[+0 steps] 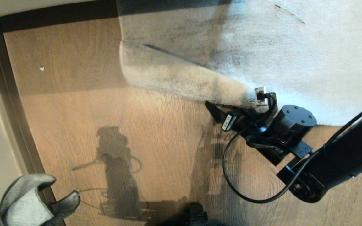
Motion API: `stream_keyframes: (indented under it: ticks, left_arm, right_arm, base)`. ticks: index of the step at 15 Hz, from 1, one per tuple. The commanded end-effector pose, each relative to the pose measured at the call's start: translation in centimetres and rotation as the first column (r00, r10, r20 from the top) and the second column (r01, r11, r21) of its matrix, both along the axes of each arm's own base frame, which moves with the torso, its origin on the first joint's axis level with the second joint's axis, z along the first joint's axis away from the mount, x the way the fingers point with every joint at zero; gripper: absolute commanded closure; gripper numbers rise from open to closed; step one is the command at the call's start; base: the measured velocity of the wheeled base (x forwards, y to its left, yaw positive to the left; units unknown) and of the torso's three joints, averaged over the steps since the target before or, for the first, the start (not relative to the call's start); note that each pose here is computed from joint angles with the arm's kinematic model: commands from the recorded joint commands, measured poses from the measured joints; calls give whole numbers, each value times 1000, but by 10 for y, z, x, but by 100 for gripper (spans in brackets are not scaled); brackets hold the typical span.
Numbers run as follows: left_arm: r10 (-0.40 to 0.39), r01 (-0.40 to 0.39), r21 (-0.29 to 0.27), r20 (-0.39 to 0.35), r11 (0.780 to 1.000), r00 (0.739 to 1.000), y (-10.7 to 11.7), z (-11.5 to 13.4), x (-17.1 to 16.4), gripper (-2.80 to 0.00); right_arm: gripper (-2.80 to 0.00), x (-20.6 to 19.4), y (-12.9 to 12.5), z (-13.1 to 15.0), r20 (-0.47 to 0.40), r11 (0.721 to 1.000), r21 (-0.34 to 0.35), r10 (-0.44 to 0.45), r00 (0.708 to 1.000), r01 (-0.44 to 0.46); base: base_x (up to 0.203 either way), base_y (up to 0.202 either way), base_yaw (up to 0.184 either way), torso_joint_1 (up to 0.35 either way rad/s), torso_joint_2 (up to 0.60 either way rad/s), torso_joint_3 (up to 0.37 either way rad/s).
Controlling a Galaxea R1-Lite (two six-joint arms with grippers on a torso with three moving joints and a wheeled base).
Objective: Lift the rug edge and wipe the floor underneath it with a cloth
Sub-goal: Lift up the carpet
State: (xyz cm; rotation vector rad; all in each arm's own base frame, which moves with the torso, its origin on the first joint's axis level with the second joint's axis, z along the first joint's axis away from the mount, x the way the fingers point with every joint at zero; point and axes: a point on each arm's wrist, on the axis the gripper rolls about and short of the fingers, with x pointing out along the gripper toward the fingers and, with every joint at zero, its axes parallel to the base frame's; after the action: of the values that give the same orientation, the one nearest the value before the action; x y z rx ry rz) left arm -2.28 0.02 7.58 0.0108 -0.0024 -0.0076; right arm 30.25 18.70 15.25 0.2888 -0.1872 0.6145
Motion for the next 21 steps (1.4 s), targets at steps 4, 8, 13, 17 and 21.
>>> stream_keyframes:
  ticks: [4,8,13,17,21]
  left_arm:
    - [0,0,0,0,1000,1000,0,0,0,0]
    - [0,0,0,1,1000,1000,0,0,0,0]
    - [0,0,0,1,1000,1000,0,0,0,0]
    - [0,0,0,1,1000,1000,0,0,0,0]
    - [0,0,0,1,1000,1000,0,0,0,0]
  right_arm:
    - [-280,2,-23,4,33,998,4,-61,998,61]
    - [-280,1,-46,10,44,998,-9,-68,997,69]
    - [-280,-10,-69,13,32,994,-18,-109,994,109]
    - [-280,-16,-71,17,39,994,-14,-105,994,106]
    - [-280,-20,-51,31,54,998,66,-27,998,24]
  base:
    - [0,0,0,0,0,0]
    - [0,0,0,0,0,0]
    - [0,0,0,0,0,0]
    - [0,0,0,0,0,0]
    - [0,0,0,0,0,0]
